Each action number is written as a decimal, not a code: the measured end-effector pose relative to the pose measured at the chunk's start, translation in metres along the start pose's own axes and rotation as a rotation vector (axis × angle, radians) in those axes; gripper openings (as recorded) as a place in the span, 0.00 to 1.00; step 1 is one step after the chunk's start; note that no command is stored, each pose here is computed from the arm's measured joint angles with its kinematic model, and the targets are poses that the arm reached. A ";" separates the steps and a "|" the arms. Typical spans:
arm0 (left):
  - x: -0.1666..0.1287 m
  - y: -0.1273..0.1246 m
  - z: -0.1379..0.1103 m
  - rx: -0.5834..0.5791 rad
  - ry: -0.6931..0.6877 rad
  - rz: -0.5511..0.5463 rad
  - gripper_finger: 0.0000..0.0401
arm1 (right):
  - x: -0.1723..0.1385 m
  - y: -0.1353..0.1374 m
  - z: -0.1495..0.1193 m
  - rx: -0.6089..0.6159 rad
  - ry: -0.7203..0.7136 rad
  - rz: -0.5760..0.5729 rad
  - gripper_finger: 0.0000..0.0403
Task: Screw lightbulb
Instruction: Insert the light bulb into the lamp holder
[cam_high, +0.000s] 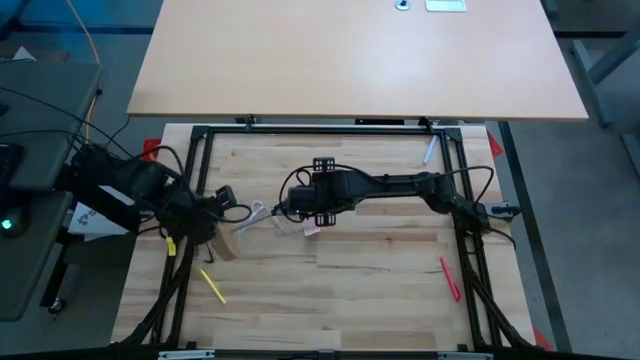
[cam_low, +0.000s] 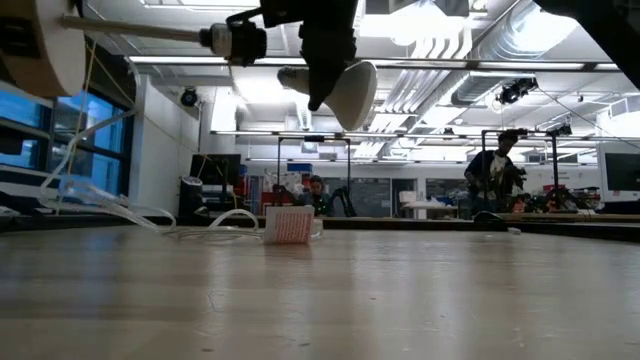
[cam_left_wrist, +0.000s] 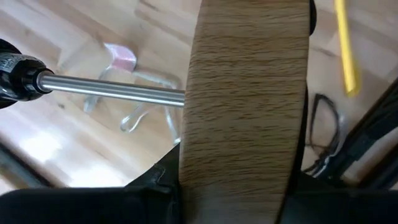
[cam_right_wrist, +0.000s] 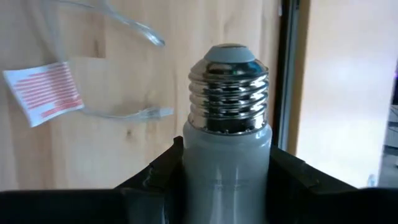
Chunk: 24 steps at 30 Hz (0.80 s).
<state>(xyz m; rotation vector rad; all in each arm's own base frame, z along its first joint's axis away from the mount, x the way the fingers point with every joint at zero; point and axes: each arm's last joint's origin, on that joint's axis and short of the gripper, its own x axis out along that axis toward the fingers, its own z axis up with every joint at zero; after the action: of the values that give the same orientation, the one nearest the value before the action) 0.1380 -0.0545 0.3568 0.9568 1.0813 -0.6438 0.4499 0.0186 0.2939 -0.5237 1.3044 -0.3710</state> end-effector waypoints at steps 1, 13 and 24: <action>0.000 0.001 -0.001 -0.007 0.002 -0.006 0.27 | 0.001 -0.001 0.000 -0.002 0.001 -0.007 0.38; 0.000 0.007 -0.010 -0.217 -0.048 -0.072 0.27 | 0.001 -0.008 0.017 -0.037 -0.148 -0.070 0.38; -0.016 -0.001 -0.021 -0.270 -0.109 0.029 0.27 | 0.009 -0.019 0.015 -0.135 -0.129 -0.074 0.38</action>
<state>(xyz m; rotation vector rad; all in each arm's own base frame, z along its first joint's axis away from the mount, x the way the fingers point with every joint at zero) 0.1217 -0.0364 0.3684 0.6948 1.0252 -0.5045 0.4675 0.0003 0.3003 -0.7006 1.1927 -0.3064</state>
